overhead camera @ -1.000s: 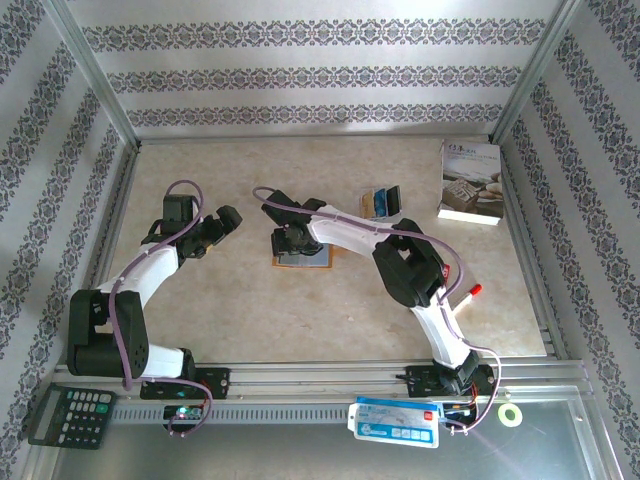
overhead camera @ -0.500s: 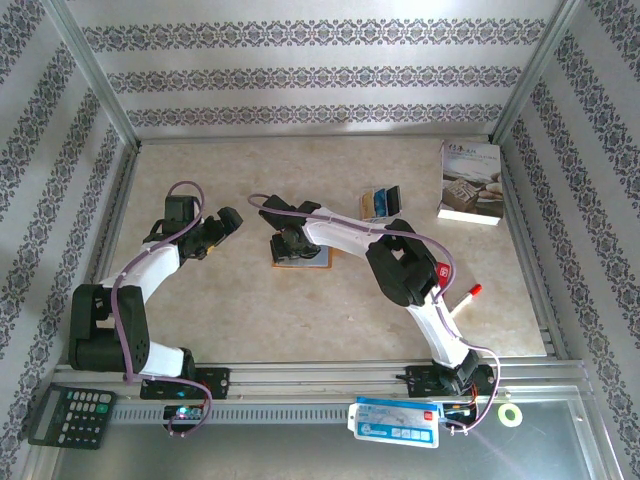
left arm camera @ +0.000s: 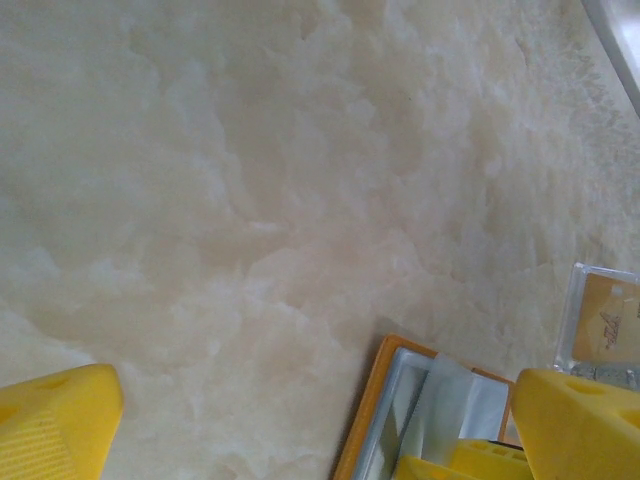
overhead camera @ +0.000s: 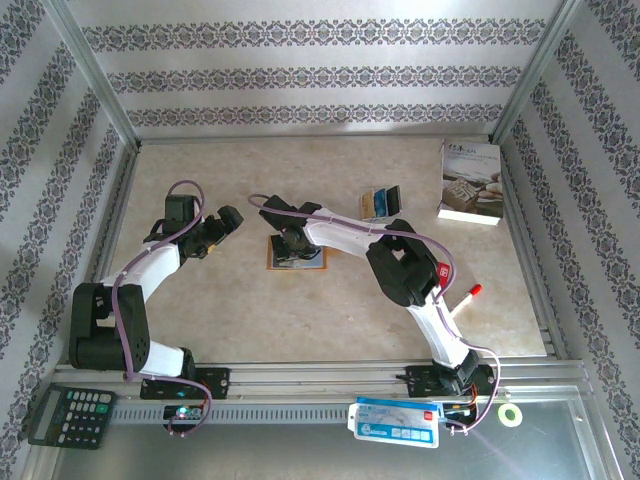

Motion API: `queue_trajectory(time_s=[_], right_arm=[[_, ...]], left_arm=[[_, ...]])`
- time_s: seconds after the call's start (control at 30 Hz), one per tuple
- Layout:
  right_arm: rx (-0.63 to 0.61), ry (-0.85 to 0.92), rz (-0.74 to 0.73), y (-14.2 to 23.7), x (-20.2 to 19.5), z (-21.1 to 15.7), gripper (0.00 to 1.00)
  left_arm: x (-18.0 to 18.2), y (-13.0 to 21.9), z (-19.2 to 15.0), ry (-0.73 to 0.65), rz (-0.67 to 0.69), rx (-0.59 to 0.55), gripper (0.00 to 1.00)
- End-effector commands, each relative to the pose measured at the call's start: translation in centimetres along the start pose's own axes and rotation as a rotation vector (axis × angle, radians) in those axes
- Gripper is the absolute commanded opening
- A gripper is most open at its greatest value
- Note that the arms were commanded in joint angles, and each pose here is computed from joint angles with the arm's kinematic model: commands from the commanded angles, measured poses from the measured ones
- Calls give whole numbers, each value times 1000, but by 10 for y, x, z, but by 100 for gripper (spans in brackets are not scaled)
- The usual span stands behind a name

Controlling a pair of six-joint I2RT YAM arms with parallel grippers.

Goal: Take the credit cards out of the card holder

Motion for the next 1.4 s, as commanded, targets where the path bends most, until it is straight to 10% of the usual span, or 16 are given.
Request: queue_trajectory(time_s=[0.0,0.73,1.37], right_arm=[[61,8,13,-5,4,-23,37],[-75,-84,10,23,-14,-3,39],[-283,-213,-297,83,-85,-8,43]], left_arm=[[1,5,9,18,-11,-41,100],[-32,-16,-47,66,-215,251,76],[-35,-22,-44,55,-213,240,73]])
Point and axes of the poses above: each hand's point on the last joint's axis, 136 mm out from that joint toward the fingers, its own y axis back along the fingers, its own x axis along the line the jaws close on, z = x × y, the point moved 1 cm from there along y, back along the fingers, and after that the axes turned 5 degrees about y, right-handed, at the moved point
